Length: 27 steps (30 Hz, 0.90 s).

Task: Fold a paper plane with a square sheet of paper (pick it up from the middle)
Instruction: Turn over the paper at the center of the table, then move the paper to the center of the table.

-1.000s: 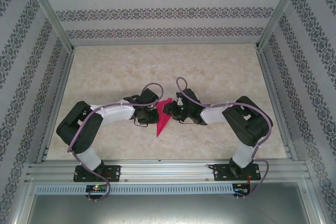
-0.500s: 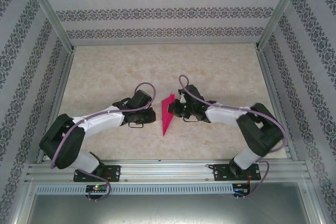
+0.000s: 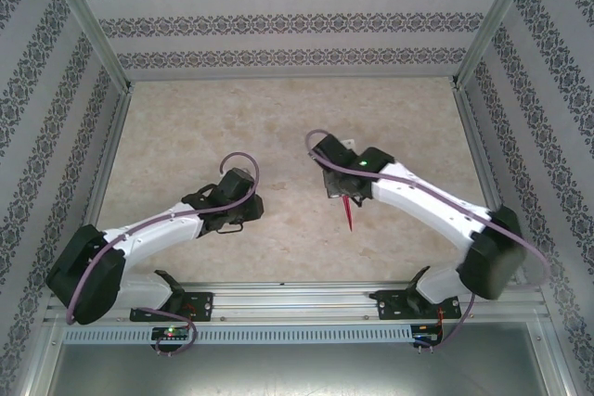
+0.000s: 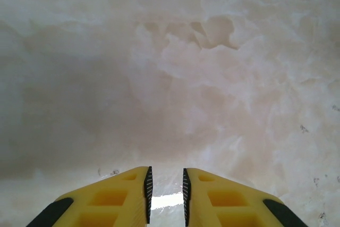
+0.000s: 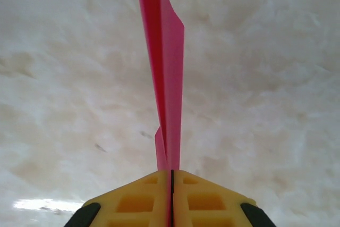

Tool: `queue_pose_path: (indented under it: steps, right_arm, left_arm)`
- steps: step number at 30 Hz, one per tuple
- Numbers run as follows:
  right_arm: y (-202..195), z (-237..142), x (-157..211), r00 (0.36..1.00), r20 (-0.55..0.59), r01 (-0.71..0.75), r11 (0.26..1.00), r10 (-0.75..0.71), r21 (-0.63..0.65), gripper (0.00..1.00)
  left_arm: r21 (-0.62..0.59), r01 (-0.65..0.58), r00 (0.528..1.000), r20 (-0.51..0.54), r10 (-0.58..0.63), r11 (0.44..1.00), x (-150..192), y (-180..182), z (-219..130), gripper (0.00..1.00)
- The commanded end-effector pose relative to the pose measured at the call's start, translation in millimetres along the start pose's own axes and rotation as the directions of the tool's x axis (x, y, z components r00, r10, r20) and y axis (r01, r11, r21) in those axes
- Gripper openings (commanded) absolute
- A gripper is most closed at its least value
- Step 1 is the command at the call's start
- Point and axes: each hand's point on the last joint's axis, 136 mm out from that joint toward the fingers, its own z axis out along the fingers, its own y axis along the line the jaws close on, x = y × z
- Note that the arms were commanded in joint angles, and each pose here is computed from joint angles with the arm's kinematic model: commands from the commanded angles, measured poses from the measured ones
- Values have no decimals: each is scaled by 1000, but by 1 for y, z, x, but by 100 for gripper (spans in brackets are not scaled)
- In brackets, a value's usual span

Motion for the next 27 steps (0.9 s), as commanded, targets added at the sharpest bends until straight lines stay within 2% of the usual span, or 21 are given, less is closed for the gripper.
queue_pose_path:
  steps: [1, 6, 8, 10, 14, 16, 18, 20, 22, 24, 27]
  right_arm:
    - [-4, 22, 16, 988, -108, 123, 980, -107, 157, 9]
    - [56, 60, 23, 981, -167, 113, 991, -100, 68, 11]
    - [84, 66, 26, 980, -178, 91, 996, -92, -13, 22]
    - [113, 70, 29, 977, -195, 67, 990, -91, -124, 26]
    - [162, 53, 26, 979, -190, -3, 921, -77, -389, 52]
    - [168, 36, 19, 987, -153, -40, 876, -39, -481, 55]
    - [160, 19, 13, 995, -101, -62, 840, 9, -538, 62]
    - [146, 12, 15, 994, -95, -105, 798, 60, -594, 68]
    - [135, 11, 18, 989, -108, -149, 730, 103, -667, 62]
    - [115, 20, 23, 975, -143, -220, 684, 169, -695, 48]
    - [112, 19, 27, 959, -197, -277, 540, 202, -795, 34]
  left_arm:
    - [-31, 50, 994, 97, -47, 998, -13, 12, -8, 26]
    - [-49, 80, 986, 148, -72, 996, -18, 25, -18, 28]
    - [-64, 86, 984, 163, -74, 994, -20, 30, -23, 28]
    - [-66, 95, 981, 175, -82, 993, -20, 34, -26, 29]
    - [-55, 111, 979, 178, -100, 992, -19, 37, -28, 31]
    - [-49, 111, 979, 176, -101, 993, -20, 36, -30, 31]
    - [-34, 104, 981, 167, -97, 994, -19, 32, -30, 32]
    - [-7, 91, 984, 154, -89, 996, -19, 26, -29, 33]
    - [21, 76, 988, 133, -79, 997, -19, 18, -27, 34]
    - [56, 62, 992, 104, -67, 997, -17, 8, -23, 34]
    - [100, 51, 996, 61, -58, 994, -15, -4, -17, 35]
